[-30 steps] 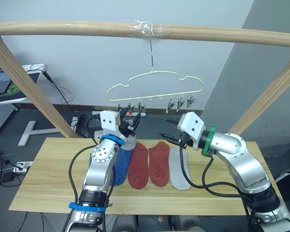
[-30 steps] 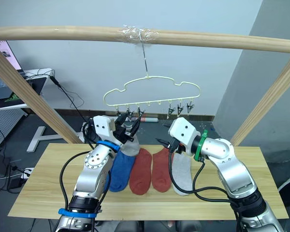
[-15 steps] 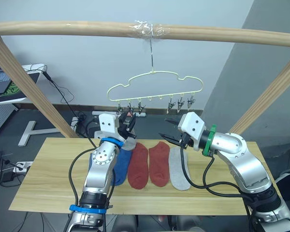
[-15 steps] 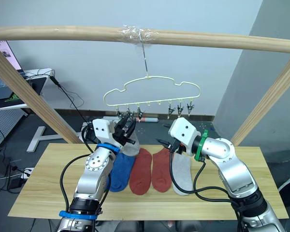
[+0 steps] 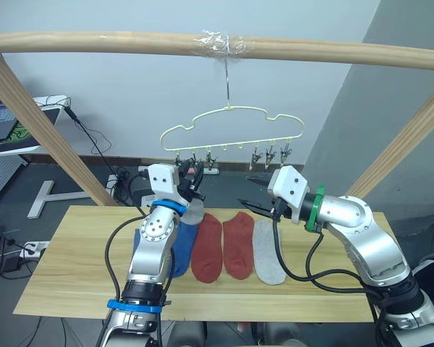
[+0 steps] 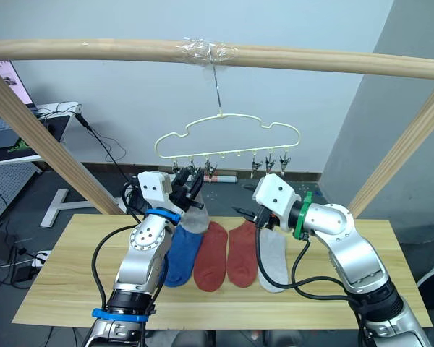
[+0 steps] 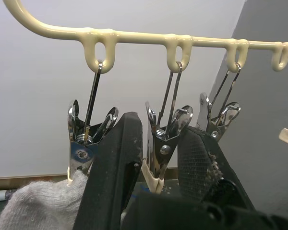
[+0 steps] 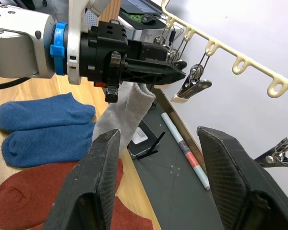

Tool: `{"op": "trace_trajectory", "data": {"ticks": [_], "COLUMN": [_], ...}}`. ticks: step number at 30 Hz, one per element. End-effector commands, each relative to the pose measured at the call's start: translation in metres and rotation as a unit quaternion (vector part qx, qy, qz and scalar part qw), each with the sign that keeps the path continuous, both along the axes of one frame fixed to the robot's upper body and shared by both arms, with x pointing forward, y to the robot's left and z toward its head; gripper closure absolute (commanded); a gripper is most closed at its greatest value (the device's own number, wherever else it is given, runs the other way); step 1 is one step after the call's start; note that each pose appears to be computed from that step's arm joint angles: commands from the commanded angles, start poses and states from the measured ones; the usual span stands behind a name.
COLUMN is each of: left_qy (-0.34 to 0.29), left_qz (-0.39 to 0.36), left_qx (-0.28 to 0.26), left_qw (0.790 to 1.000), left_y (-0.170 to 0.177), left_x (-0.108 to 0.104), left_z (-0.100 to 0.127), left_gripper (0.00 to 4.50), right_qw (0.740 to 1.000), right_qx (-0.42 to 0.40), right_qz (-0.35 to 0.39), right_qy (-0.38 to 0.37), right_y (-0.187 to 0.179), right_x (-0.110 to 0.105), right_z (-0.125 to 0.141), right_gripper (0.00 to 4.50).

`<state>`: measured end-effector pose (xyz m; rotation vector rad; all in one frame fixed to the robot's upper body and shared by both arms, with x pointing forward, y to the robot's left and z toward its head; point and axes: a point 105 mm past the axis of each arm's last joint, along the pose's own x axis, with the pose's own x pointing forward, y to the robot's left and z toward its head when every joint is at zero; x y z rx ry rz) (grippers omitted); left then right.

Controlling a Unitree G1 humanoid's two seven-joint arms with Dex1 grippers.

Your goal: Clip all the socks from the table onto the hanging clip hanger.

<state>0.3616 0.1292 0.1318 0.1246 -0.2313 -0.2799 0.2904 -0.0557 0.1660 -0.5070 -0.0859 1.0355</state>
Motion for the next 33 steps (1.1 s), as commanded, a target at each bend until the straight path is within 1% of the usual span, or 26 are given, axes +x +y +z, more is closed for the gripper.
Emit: {"op": "trace_trajectory", "data": {"ticks": [1, 17, 20, 23, 25, 27, 28, 31, 32, 33], "left_qy": [-0.043, -0.050, -0.046, -0.044, -0.044, -0.043, -0.043, -0.040, -0.041, -0.041], "left_qz": [0.000, -0.004, -0.010, -0.015, -0.017, -0.020, -0.021, -0.031, -0.034, -0.036], "left_qx": [-0.006, -0.017, -0.022, -0.020, -0.020, -0.021, -0.020, -0.021, -0.018, -0.016], "left_qw": [0.999, 0.999, 0.999, 0.999, 0.999, 0.999, 0.999, 0.999, 0.998, 0.998], "left_y": [-0.003, -0.003, -0.004, -0.004, -0.005, -0.005, -0.005, -0.007, -0.007, -0.007], "left_x": [0.000, 0.002, 0.002, 0.003, 0.002, 0.002, 0.002, 0.001, 0.001, 0.001], "left_z": [0.022, 0.030, 0.029, 0.029, 0.029, 0.029, 0.030, 0.031, 0.032, 0.033], "left_gripper": [2.99, 2.99, 3.54, 4.19, 4.48, 4.50, 4.50, 4.50, 4.50, 4.50], "right_qw": [0.999, 0.999, 0.999, 0.999, 1.000, 1.000, 0.999, 0.995, 0.992, 0.990], "right_qx": [0.007, 0.008, 0.009, 0.009, 0.006, 0.002, -0.001, -0.019, -0.026, -0.031], "right_qz": [0.009, 0.013, 0.013, 0.014, 0.010, -0.011, -0.033, -0.090, -0.114, -0.129], "right_qy": [-0.030, -0.035, -0.035, -0.031, -0.027, -0.008, 0.013, 0.040, 0.042, 0.043], "right_y": [-0.002, 0.000, 0.000, 0.000, 0.000, -0.003, -0.007, -0.016, -0.019, -0.021], "right_x": [-0.001, 0.001, 0.001, 0.000, 0.001, 0.004, 0.009, 0.018, 0.022, 0.025], "right_z": [0.015, 0.017, 0.017, 0.016, 0.012, 0.003, -0.008, -0.037, -0.048, -0.055], "right_gripper": [1.84, 1.84, 1.84, 1.84, 1.84, 1.48, 1.29, 0.28, 0.02, 0.02]}}
